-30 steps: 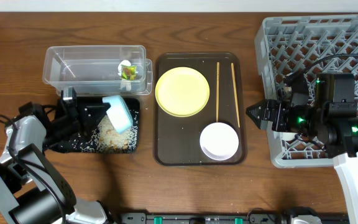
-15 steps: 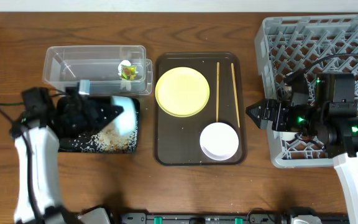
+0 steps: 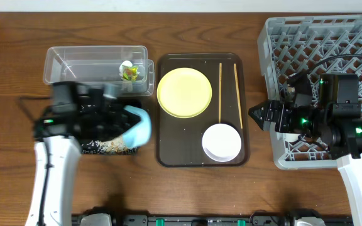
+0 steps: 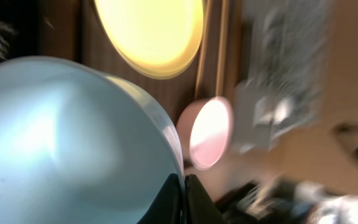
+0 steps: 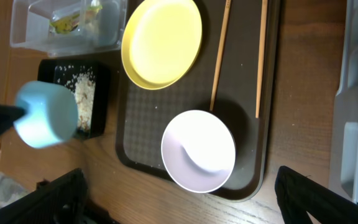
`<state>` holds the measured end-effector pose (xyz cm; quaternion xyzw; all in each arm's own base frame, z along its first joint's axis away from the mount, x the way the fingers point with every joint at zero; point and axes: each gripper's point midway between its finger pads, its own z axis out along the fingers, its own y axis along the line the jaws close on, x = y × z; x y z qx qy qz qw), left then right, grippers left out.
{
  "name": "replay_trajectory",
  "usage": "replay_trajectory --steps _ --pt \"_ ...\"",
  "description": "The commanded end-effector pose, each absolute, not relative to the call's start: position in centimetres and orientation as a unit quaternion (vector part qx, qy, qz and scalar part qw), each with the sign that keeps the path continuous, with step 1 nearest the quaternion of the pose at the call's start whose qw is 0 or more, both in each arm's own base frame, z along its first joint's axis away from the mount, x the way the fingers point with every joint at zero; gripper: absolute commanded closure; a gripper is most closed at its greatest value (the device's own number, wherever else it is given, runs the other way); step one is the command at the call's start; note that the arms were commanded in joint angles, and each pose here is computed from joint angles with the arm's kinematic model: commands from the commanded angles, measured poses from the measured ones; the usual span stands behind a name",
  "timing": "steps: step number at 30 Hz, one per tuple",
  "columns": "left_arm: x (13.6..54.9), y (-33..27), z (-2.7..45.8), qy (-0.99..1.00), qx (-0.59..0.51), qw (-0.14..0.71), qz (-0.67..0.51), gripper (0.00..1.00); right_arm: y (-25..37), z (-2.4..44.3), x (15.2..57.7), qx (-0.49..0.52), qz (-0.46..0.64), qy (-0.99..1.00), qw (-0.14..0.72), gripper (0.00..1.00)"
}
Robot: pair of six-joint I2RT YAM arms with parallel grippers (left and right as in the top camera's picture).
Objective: Sort waste into correct bins and load items into the dishwasher rack
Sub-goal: 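Set the empty blue bowl back on the brown tray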
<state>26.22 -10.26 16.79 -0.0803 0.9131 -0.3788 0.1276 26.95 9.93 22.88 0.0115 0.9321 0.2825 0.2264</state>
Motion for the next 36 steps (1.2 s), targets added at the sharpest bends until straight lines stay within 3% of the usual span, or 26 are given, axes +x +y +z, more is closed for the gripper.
replay_trajectory --steps 1,7,13,17,21,27,36 --pt "25.9 -11.0 14.1 0.962 -0.052 0.132 -0.234 0.94 10.2 23.5 27.0 -0.002 0.282 0.930 0.236 0.05" --pt "25.4 -16.8 10.7 0.981 0.033 0.155 -0.114 0.94 10.2 23.5 27.0 -0.004 0.282 0.930 0.236 0.04" --pt "24.1 -22.3 6.7 0.982 0.085 0.131 -0.107 0.93 10.2 23.4 26.9 -0.004 0.282 0.930 0.234 0.04" --pt "24.0 -22.8 6.0 0.984 0.075 0.123 -0.106 0.78 10.2 23.4 26.9 -0.005 0.281 0.931 0.234 0.02" --pt "24.6 -22.6 8.5 0.982 0.069 0.137 -0.112 0.49 10.1 23.4 27.0 -0.005 0.279 0.931 0.236 0.01" --pt "26.3 -20.1 15.5 0.966 0.073 0.236 -0.079 0.27 9.8 23.3 27.3 -0.003 0.267 0.933 0.242 0.01" --pt "26.5 -16.5 22.9 0.929 0.081 0.348 -0.091 0.23 9.0 23.0 27.5 0.004 0.245 0.938 0.246 0.01"
